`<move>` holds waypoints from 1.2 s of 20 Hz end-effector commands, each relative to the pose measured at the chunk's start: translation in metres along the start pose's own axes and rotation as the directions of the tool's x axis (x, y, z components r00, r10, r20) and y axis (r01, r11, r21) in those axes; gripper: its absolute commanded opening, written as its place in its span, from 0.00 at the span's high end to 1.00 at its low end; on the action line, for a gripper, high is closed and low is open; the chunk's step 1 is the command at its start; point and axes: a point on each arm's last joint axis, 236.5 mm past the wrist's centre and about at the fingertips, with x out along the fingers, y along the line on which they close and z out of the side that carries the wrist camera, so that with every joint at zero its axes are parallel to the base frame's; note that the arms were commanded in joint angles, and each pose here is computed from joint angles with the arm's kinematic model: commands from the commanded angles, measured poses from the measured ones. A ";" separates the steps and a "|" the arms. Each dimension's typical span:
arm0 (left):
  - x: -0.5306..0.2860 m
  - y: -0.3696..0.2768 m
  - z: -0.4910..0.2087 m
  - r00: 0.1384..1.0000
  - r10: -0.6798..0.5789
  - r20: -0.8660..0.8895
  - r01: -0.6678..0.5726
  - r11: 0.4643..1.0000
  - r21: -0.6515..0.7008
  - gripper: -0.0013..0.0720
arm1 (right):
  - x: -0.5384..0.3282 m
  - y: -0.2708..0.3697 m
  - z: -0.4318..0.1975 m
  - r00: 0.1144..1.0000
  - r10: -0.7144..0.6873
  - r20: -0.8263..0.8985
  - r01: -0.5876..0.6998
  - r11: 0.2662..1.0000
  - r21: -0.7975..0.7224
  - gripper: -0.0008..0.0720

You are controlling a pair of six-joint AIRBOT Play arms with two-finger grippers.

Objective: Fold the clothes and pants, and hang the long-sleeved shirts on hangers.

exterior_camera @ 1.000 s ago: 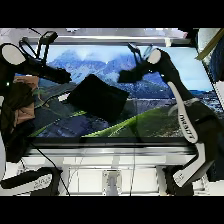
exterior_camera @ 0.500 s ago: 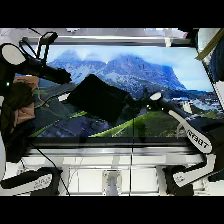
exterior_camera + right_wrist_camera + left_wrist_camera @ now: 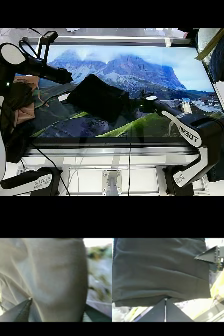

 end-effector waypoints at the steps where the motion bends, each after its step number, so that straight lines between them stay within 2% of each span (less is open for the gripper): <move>1: 0.000 -0.002 0.001 1.000 -0.009 0.004 0.009 1.000 -0.001 0.96 | 0.012 0.030 -0.009 0.997 0.060 -0.044 -0.061 0.997 -0.040 0.81; 2: 0.000 -0.002 0.001 1.000 -0.008 0.004 0.008 1.000 -0.001 0.96 | 0.010 0.046 -0.013 0.993 0.092 -0.072 -0.097 0.992 -0.078 0.97; 4: 0.000 -0.002 0.001 1.000 -0.008 0.004 0.008 1.000 -0.001 0.96 | -0.006 0.085 -0.008 0.980 0.169 -0.100 -0.186 0.963 -0.193 0.98; 6: -0.001 -0.002 0.001 1.000 -0.007 0.004 0.007 1.000 -0.002 0.96 | -0.041 0.123 0.017 0.973 0.223 -0.059 -0.230 0.930 -0.288 0.98; 8: -0.001 -0.002 0.001 1.000 -0.008 0.006 0.008 1.000 -0.001 0.96 | -0.093 0.149 0.049 0.970 0.243 0.001 -0.223 0.893 -0.390 0.98; 11: -0.001 -0.002 0.001 1.000 -0.007 0.006 0.007 1.000 -0.001 0.96 | -0.185 0.142 0.099 0.978 0.179 0.108 -0.118 0.900 -0.419 0.98; 14: -0.001 -0.002 0.002 1.000 -0.006 0.011 0.006 1.000 -0.001 0.96 | -0.290 0.091 0.138 0.969 0.023 0.244 0.068 0.931 -0.359 0.98; 18: -0.001 -0.001 0.003 1.000 -0.004 0.015 0.004 1.000 -0.001 0.96 | -0.438 0.018 0.150 0.882 -0.156 0.445 0.270 0.941 -0.206 0.98; 22: -0.001 -0.002 0.003 1.000 -0.005 0.015 0.005 1.000 -0.002 0.96 | -0.573 -0.046 0.115 0.754 -0.289 0.590 0.325 0.945 0.047 0.98; 24: -0.001 -0.003 0.004 1.000 -0.008 0.016 0.008 1.000 -0.003 0.96 | -0.619 -0.077 0.080 0.724 -0.374 0.579 0.336 0.925 0.178 0.98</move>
